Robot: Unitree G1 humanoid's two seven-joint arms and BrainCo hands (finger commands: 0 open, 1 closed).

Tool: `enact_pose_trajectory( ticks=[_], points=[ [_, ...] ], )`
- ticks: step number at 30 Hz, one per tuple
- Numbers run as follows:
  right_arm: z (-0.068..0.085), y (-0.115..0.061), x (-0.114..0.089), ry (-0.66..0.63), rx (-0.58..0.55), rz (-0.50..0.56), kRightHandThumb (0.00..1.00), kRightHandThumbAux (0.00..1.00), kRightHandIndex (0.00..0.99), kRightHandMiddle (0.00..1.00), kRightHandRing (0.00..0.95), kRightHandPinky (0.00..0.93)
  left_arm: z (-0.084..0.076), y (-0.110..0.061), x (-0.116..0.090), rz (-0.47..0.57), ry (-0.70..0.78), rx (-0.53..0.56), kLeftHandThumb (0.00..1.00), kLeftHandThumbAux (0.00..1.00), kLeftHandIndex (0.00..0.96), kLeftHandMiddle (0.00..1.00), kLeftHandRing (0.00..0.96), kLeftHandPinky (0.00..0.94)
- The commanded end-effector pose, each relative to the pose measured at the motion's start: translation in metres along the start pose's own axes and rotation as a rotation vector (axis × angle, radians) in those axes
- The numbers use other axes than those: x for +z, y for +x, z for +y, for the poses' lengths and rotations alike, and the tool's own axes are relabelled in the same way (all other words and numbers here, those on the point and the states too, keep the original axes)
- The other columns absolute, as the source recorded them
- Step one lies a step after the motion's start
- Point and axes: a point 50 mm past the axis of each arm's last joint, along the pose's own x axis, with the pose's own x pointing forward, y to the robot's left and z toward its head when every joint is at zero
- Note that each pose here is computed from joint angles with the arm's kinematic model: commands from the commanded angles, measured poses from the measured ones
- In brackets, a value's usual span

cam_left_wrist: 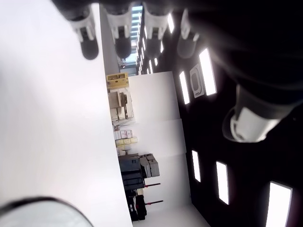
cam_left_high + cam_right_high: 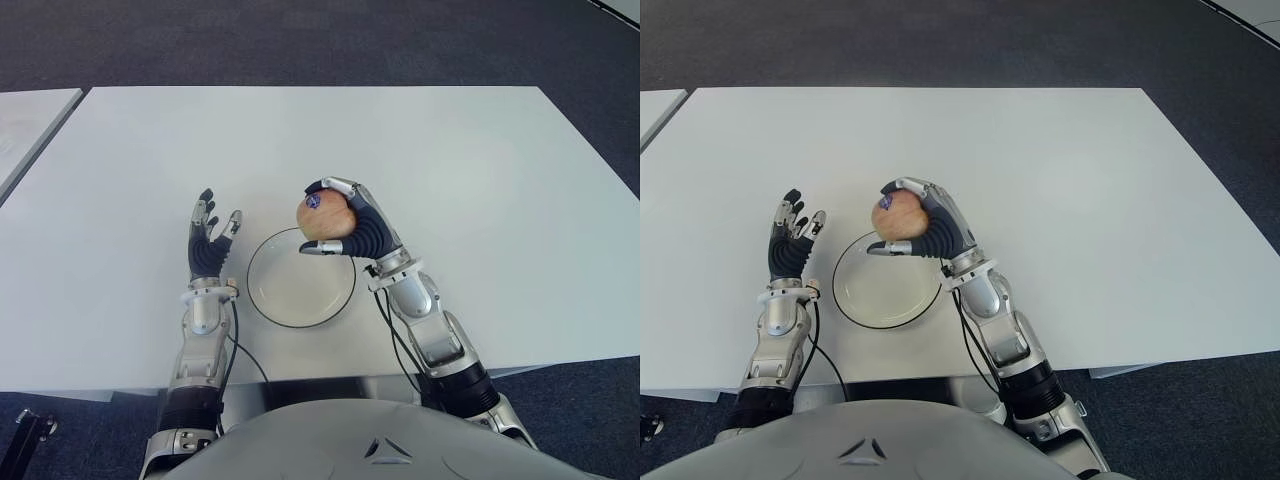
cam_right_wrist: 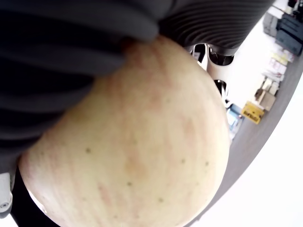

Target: Put the apples into the plate.

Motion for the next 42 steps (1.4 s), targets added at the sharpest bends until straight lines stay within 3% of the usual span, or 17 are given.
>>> enact_pose_trajectory(
  ticks=[1,12,24,42],
  points=[
    [0.006,-0.003,-0.004,-0.028,0.055,-0.016,0.745,0.709,0.439,0.943,0.907,0.893,-0.003,-0.001,-0.002,0.02,0.002,-0.003,0.0,0.56,0.0,0.0,0.0,0.016],
    [0.013,-0.006,-0.01,-0.088,0.109,-0.037,0.748,0.708,0.44,0.921,0.891,0.881,-0.003,0.0,-0.002,0.032,0.007,-0.006,0.0,0.561,0.0,0.0,0.0,0.002],
    [0.028,-0.005,-0.034,-0.166,0.133,-0.017,0.748,0.708,0.44,0.928,0.9,0.882,-0.003,-0.001,-0.001,0.032,0.006,-0.009,0.0,0.536,0.0,0.0,0.0,0.0],
    [0.036,-0.003,-0.044,-0.231,0.125,-0.055,0.747,0.708,0.44,0.939,0.905,0.878,-0.002,-0.002,-0.001,0.023,0.006,-0.005,0.0,0.53,0.0,0.0,0.0,0.0]
  ],
)
